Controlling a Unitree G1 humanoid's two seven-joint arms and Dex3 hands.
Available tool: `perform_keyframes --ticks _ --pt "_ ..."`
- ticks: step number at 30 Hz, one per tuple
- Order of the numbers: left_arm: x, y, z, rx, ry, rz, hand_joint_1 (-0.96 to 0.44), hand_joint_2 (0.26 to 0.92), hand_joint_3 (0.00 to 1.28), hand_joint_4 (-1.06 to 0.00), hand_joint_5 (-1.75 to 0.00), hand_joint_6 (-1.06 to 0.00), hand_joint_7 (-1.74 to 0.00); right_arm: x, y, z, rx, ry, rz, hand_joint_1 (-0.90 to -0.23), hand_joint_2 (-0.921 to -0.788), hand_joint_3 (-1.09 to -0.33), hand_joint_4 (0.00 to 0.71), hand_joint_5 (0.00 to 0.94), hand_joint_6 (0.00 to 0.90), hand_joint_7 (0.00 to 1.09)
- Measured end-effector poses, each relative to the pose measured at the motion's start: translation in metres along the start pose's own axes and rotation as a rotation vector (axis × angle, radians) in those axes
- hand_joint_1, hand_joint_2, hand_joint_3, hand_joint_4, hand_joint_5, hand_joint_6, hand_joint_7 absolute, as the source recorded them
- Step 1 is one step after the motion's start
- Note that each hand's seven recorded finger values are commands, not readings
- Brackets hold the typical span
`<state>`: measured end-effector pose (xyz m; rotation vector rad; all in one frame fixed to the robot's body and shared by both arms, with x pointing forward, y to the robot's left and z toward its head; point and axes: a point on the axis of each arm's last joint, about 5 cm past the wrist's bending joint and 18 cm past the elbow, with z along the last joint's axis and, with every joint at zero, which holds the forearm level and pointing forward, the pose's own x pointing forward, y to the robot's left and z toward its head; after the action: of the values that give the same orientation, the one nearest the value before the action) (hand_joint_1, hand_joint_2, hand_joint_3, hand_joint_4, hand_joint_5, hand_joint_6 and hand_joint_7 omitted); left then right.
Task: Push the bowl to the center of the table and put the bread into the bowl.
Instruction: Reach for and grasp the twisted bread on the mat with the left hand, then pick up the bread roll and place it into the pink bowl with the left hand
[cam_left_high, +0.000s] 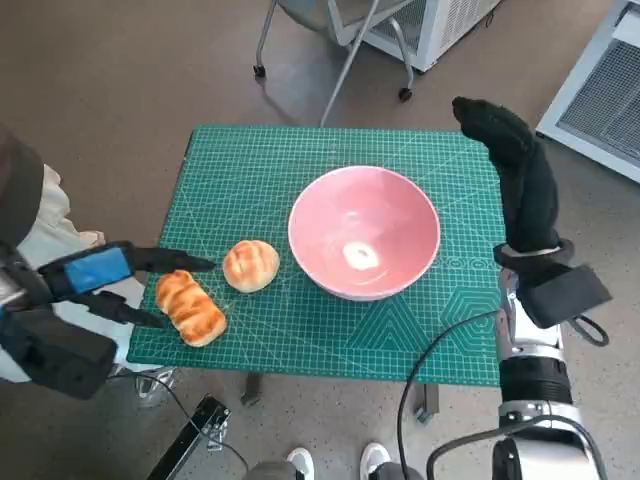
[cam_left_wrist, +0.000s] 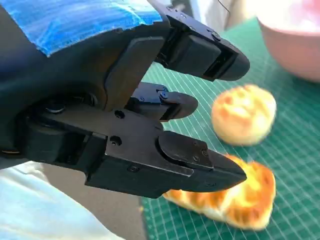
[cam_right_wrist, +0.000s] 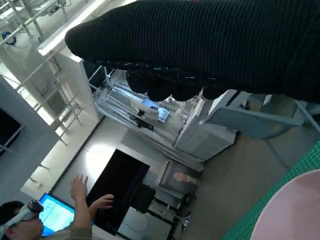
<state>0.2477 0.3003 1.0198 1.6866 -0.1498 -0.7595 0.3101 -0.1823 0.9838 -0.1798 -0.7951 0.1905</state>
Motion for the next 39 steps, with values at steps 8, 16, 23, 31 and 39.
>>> perform_keyframes --ticks 8,16,23,31,39 --pt "0.011 -0.011 0.002 0.047 0.015 -0.083 -0.04 0.794 0.01 -0.42 0.00 -0.55 -0.03 -0.0056 -0.001 -0.001 -0.002 0.013 -0.003 -0.637 -0.921 -0.764 0.373 0.034 0.055 0.79" --pt "0.020 -0.017 0.005 0.111 0.023 -0.104 -0.03 0.847 0.03 -0.49 -0.03 -0.63 -0.05 -0.0085 -0.002 -0.001 -0.004 0.016 -0.007 -0.627 -0.921 -0.760 0.364 0.026 0.050 0.78" --pt "0.030 -0.024 0.008 0.169 0.016 -0.103 -0.12 0.911 0.09 -0.73 -0.07 -0.70 -0.53 -0.0115 -0.003 -0.001 -0.005 0.017 -0.011 -0.618 -0.921 -0.765 0.365 0.024 0.048 0.77" --pt "0.035 -0.021 0.006 0.191 0.030 -0.098 -0.01 0.920 0.15 -0.54 -1.24 -0.60 -1.17 -0.0123 -0.004 -0.001 0.005 0.010 -0.025 -0.621 -0.921 -0.759 0.365 0.022 0.051 0.76" --pt "0.032 -0.013 0.006 0.139 0.027 -0.073 0.00 0.920 0.10 -0.56 -1.35 -0.70 -1.03 -0.0139 -0.005 -0.001 0.014 0.009 -0.037 -0.613 -0.921 -0.758 0.366 0.020 0.054 0.75"
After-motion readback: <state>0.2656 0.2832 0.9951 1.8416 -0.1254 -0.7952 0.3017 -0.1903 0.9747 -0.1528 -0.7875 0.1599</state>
